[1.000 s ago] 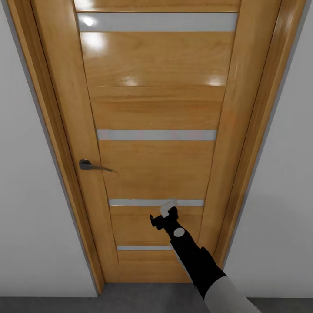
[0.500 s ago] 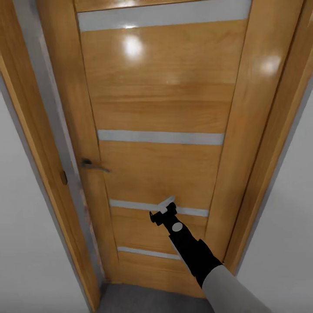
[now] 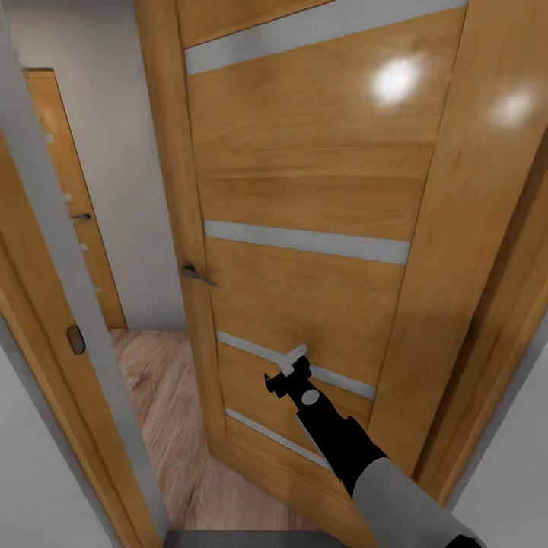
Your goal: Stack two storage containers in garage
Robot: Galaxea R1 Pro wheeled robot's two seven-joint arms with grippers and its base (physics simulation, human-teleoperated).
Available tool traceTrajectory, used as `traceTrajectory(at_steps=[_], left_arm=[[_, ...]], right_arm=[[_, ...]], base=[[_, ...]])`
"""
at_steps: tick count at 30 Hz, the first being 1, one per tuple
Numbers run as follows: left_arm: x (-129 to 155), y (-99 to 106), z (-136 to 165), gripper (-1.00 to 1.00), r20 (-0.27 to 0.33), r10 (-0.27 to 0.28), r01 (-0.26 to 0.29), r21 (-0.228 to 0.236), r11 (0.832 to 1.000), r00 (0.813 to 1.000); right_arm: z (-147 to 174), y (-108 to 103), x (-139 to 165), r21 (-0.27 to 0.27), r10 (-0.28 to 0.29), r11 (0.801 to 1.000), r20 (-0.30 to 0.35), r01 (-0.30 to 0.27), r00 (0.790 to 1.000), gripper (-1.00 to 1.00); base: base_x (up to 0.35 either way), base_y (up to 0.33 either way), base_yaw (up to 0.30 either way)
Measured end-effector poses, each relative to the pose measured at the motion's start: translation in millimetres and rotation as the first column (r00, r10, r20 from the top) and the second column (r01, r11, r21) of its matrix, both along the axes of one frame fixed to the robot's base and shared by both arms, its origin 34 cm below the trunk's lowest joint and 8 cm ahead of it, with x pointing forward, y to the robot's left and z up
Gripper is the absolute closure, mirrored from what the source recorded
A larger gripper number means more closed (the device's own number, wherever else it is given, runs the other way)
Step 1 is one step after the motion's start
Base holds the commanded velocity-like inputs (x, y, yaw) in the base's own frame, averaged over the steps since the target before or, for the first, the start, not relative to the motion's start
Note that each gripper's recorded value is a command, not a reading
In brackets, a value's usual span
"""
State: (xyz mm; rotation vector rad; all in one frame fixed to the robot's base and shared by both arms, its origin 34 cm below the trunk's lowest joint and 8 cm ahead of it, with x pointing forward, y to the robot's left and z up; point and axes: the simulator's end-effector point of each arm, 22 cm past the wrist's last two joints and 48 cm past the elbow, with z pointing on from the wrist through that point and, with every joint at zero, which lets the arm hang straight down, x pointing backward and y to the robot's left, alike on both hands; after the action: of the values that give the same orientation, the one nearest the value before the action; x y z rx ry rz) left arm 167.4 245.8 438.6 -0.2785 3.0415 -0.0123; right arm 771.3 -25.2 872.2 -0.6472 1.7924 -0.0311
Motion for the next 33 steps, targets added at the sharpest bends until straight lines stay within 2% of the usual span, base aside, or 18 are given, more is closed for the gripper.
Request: traceTrajectory(at_steps=[1,2,4,11,16,19,25,30,33], left_arm=[[0.0,0.1,0.0,-1.0,0.0,0.0,0.0,0.0,1.0,1.0],[0.0,-0.5,0.0,-1.0,0.0,-0.001,0.001,-0.001,1.0,1.0],[0.0,-0.7,0.0,-1.0,0.0,-0.001,0.001,-0.001,1.0,1.0],[0.0,-0.9,0.0,-1.0,0.0,-0.003,0.003,-0.001,1.0,1.0],[-0.2,-1.0,0.0,-1.0,0.0,-0.008,0.008,-0.001,1.0,1.0],[0.0,-1.1,0.0,-1.0,0.0,-0.009,0.009,-0.001,1.0,1.0],[0.3,-1.0,0.0,-1.0,0.001,-0.009,0.009,-0.001,1.0,1.0],[0.3,-1.6,0.0,-1.0,0.001,-0.011,0.011,-0.002,1.0,1.0],[0.3,-2.2,0.0,-1.0,0.001,-0.013,0.013,-0.002,1.0,1.0]], right_arm=[[0.1,-1.4,3.3,-0.005,-0.001,1.0,-0.002,0.001,1.0,-1.0],[-5.5,-2.4,10.4,-0.038,0.011,0.999,-0.015,-0.011,1.0,-1.0],[5.3,-11.5,23.5,-0.039,-0.007,0.999,0.007,0.007,1.0,-1.0],[15.9,-20.4,41.3,-0.055,-0.011,0.998,0.035,0.013,0.999,-1.0],[18.1,-21.8,44.7,-0.049,-0.014,0.999,0.033,0.015,0.999,-1.0],[20.1,-33.7,55.2,-0.073,-0.034,0.997,0.029,0.036,0.999,-1.0],[19.0,-37.1,59.2,-0.072,-0.029,0.997,0.033,0.031,0.999,-1.0],[36.3,-44.1,69.5,-0.07,-0.06,0.995,0.066,0.064,0.996,-1.0],[47.9,-53.0,77.2,-0.072,-0.096,0.992,0.089,0.103,0.991,-1.0]], base=[[0.322,0.0,0.0],[0.322,0.0,0.0],[0.322,0.0,0.0],[0.322,0.0,0.0],[0.322,0.0,0.0],[0.322,0.0,0.0],[0.322,0.0,0.0],[0.314,0.0,0.0],[0.17,0.0,0.0]])
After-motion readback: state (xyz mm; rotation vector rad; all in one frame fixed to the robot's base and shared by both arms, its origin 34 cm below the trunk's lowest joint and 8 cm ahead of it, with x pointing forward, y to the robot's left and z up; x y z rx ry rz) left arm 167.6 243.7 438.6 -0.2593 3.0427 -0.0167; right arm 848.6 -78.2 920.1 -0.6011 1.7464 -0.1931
